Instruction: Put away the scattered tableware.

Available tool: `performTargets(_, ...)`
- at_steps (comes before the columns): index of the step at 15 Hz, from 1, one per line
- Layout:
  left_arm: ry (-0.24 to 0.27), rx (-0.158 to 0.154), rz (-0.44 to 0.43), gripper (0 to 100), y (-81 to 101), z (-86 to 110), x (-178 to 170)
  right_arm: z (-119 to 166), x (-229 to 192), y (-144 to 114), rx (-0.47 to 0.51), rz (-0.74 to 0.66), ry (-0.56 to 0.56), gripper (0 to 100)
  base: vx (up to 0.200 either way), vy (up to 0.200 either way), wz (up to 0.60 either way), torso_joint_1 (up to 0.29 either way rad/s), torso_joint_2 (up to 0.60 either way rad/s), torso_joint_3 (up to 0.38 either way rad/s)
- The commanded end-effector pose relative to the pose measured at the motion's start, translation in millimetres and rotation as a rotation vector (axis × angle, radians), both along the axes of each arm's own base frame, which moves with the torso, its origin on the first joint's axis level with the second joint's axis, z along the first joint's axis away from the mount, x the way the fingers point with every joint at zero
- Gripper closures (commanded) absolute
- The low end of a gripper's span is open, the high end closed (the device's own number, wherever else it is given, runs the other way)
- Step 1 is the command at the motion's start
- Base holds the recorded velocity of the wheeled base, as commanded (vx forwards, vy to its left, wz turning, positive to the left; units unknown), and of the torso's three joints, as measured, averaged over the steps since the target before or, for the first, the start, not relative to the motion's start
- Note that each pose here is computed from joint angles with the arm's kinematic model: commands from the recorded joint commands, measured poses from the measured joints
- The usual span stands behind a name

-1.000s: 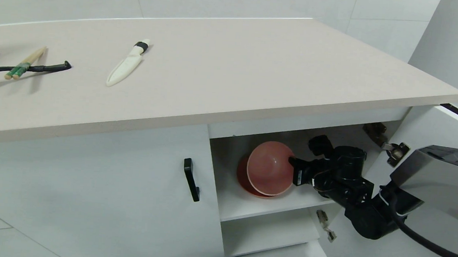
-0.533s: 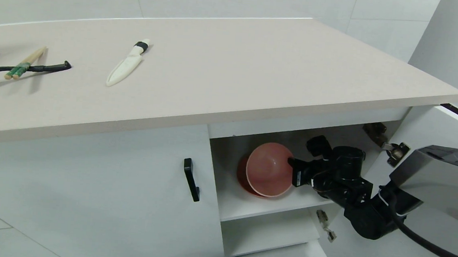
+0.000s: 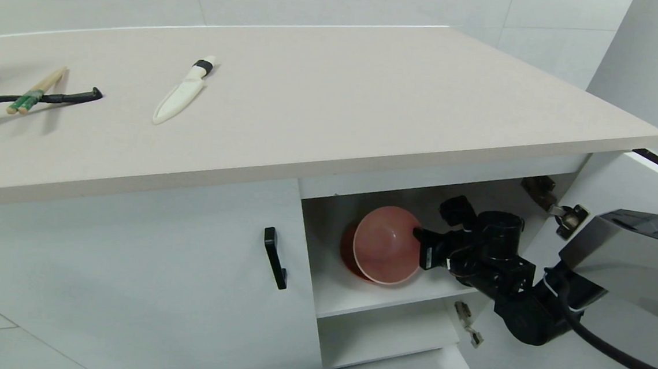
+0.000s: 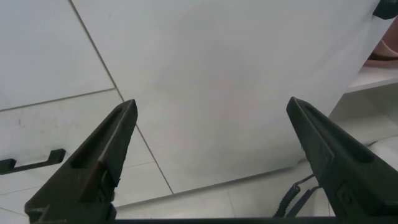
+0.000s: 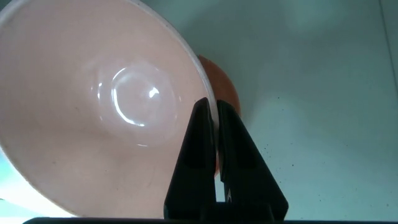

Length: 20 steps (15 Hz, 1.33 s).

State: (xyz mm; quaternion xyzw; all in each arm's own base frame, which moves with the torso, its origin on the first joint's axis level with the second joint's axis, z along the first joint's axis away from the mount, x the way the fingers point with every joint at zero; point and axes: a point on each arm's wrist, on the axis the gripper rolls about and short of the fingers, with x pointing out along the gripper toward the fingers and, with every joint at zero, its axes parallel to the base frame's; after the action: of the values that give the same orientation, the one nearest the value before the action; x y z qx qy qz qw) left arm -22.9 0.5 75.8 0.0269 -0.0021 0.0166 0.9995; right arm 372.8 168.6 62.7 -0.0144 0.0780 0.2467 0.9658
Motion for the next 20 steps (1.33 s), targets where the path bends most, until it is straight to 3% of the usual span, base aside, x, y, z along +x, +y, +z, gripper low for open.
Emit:
performTargets(1, 0.0, 0.0, 0.001, 0, 0.0, 0.1, 0, 0, -1, 0, -0.001, 0.002, 0.0, 0, 0.0, 0.0, 0.0, 0.0, 0.0, 0.0)
performTargets(9, 0.0, 0.0, 0.001, 0, 0.0, 0.1, 0, 11, -9, 11, -0.035, 0.043, -0.051, 0, 0.0, 0.0, 0.0, 0.0, 0.0, 0.0)
performTargets(12, 0.001, 0.003, 0.001, 0, 0.0, 0.1, 0, 30, -44, 19, -0.038, 0.105, -0.105, 0, 0.0, 0.0, 0.0, 0.0, 0.0, 0.0)
performTargets(15, 0.001, 0.006, -0.004, 0, -0.1, 0.1, 0, 29, -88, 2, -0.04, 0.13, -0.115, 0, 0.0, 0.0, 0.0, 0.0, 0.0, 0.0)
performTargets(18, 0.0, 0.045, -0.028, 0, -0.7, 0.3, 0, 42, -155, -31, -0.038, 0.158, -0.159, 0, 0.0, 0.0, 0.0, 0.0, 0.0, 0.0)
performTargets(20, 0.001, 0.038, -0.028, 0, -0.7, 0.1, 0, 57, -177, -45, -0.031, 0.155, -0.205, 0, 0.0, 0.0, 0.0, 0.0, 0.0, 0.0)
